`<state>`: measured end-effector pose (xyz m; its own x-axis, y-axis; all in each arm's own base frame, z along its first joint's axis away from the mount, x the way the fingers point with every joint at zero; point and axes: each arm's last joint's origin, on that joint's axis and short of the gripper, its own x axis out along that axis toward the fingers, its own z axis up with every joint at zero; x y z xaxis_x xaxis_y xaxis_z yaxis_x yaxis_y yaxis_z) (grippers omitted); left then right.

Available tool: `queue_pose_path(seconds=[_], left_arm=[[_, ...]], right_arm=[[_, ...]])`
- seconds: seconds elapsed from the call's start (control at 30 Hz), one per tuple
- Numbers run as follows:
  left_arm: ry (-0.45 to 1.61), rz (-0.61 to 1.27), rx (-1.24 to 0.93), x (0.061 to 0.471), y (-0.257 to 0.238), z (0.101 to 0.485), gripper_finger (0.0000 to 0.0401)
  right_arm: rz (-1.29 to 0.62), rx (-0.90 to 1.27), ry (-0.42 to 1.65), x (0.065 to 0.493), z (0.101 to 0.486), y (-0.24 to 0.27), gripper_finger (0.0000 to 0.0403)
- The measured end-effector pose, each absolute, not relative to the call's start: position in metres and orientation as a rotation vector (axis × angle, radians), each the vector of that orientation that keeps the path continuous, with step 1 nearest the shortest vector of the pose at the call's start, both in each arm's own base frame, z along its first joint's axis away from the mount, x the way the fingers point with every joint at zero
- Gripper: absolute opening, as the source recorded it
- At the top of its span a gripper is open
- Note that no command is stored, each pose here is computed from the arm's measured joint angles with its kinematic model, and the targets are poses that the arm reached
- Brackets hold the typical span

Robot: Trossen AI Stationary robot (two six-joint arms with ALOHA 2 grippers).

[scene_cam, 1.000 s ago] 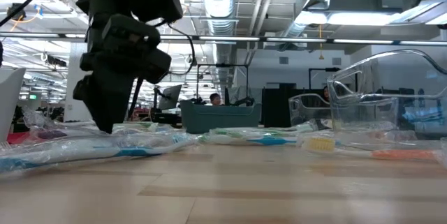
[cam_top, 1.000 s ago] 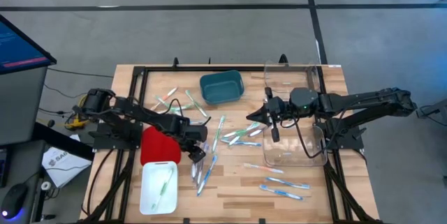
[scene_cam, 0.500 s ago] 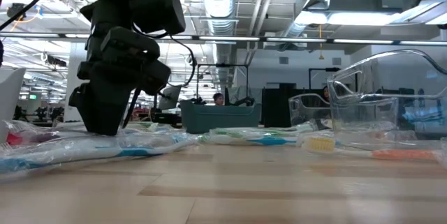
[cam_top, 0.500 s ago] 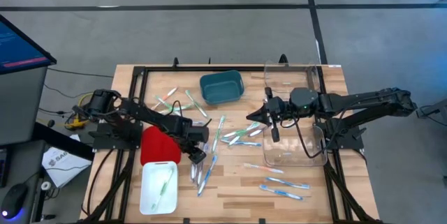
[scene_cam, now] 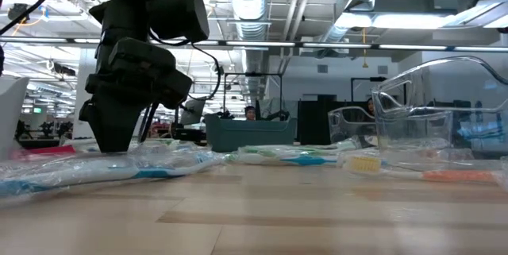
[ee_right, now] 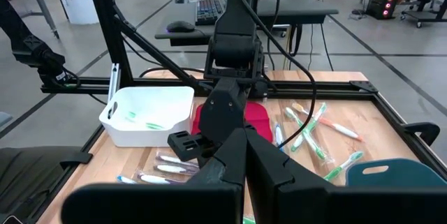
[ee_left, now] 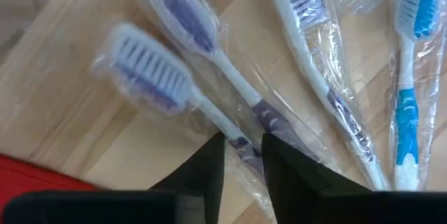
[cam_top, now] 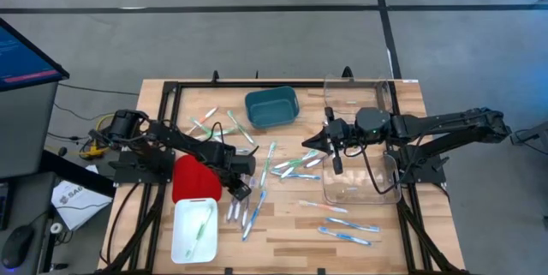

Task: Pick & Place Toothbrushes
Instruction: Put the purple toothbrush into the top transparent bin

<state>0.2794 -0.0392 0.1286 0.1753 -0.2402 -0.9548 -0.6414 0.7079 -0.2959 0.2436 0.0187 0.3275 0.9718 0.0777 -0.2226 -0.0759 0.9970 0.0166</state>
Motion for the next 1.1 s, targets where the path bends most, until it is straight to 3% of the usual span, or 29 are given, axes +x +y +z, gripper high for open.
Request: queue_pose_path(seconds=[0.3, 0.77, 1.1], left_arm=[[1.426, 0.316, -0.746, 0.277, -0.037, 0.128, 0.0011], [1.409, 0.305, -0.716, 0.278, -0.035, 0.135, 0.0003], [1.240, 0.340, -0.670, 0.271, -0.031, 0.186, 0.0001]], right_arm=[[0.078, 0.008, 0.225, 0.244, 0.327, 0.019, 0.0000], [0.077, 0.008, 0.226, 0.244, 0.327, 0.019, 0.0000], [0.077, 0.008, 0.226, 0.244, 0.327, 0.019, 0.0000]])
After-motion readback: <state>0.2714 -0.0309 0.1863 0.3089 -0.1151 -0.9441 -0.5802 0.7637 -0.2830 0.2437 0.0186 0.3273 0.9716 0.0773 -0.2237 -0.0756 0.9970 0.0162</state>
